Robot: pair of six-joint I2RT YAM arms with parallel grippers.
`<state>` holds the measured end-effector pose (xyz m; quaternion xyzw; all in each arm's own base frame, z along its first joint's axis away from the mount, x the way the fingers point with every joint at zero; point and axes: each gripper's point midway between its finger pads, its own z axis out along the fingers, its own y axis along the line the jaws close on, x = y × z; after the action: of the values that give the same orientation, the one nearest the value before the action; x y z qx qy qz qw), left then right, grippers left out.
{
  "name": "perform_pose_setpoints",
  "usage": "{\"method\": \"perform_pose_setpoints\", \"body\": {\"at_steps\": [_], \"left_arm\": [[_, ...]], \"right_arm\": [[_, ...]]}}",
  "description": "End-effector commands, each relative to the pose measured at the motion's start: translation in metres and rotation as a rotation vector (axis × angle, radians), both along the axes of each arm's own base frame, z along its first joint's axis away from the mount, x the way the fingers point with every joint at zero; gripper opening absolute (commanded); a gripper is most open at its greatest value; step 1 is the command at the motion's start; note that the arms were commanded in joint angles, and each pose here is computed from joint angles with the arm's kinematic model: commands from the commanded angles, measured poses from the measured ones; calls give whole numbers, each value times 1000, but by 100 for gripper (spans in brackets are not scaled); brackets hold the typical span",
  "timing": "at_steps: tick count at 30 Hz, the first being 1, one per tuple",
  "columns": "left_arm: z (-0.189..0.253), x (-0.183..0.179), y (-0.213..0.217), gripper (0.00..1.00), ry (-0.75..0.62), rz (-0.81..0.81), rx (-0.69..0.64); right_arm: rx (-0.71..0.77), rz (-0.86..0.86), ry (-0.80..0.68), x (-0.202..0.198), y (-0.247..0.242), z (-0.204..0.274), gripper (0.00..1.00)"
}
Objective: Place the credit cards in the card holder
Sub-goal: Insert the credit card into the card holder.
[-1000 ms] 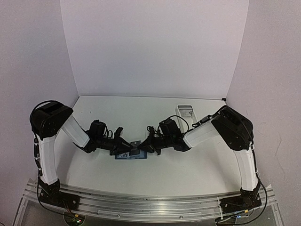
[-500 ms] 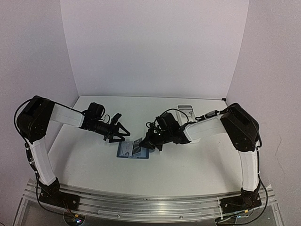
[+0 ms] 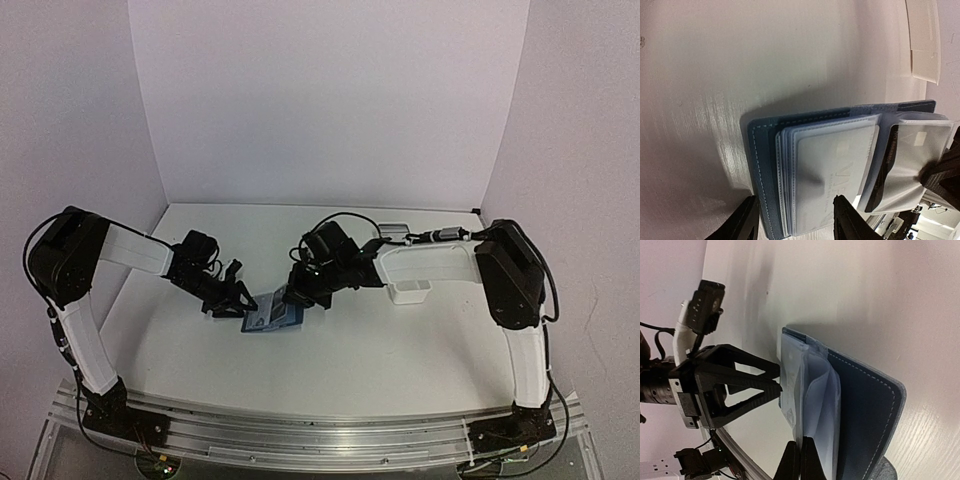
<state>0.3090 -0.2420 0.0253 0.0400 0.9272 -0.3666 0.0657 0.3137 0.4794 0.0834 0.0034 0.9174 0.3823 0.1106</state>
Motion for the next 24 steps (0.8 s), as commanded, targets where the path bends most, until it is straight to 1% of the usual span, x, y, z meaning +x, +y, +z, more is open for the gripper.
{"method": "perform_pose_setpoints", "body": {"at_steps": [1, 5, 10, 12, 14, 17, 20, 24], "left_arm": [[-18, 3, 13, 51, -27, 26, 96], [-22, -1, 5, 51, -31, 5, 56], [-28, -10, -13, 43, -36, -25, 14], [-28, -9, -16, 41, -46, -19, -1], [-29, -8, -16, 39, -52, -15, -1], [-24, -1, -18, 38, -95, -22, -9], [-23, 0, -17, 37, -101, -22, -1], [-21, 1, -10, 35, -87, -24, 19]], "right_arm": [[-113, -20, -11, 5, -9, -12, 0], [-156, -9, -13, 7, -8, -18, 0], [-135, 30, -14, 4, 9, -18, 0], [-113, 60, -9, 2, 21, -18, 6], [-91, 98, 2, -2, 32, -21, 15], [-77, 122, 18, -4, 40, -26, 24], [-67, 127, 9, -3, 44, -26, 28], [-50, 141, 3, -1, 49, -26, 29]]}}
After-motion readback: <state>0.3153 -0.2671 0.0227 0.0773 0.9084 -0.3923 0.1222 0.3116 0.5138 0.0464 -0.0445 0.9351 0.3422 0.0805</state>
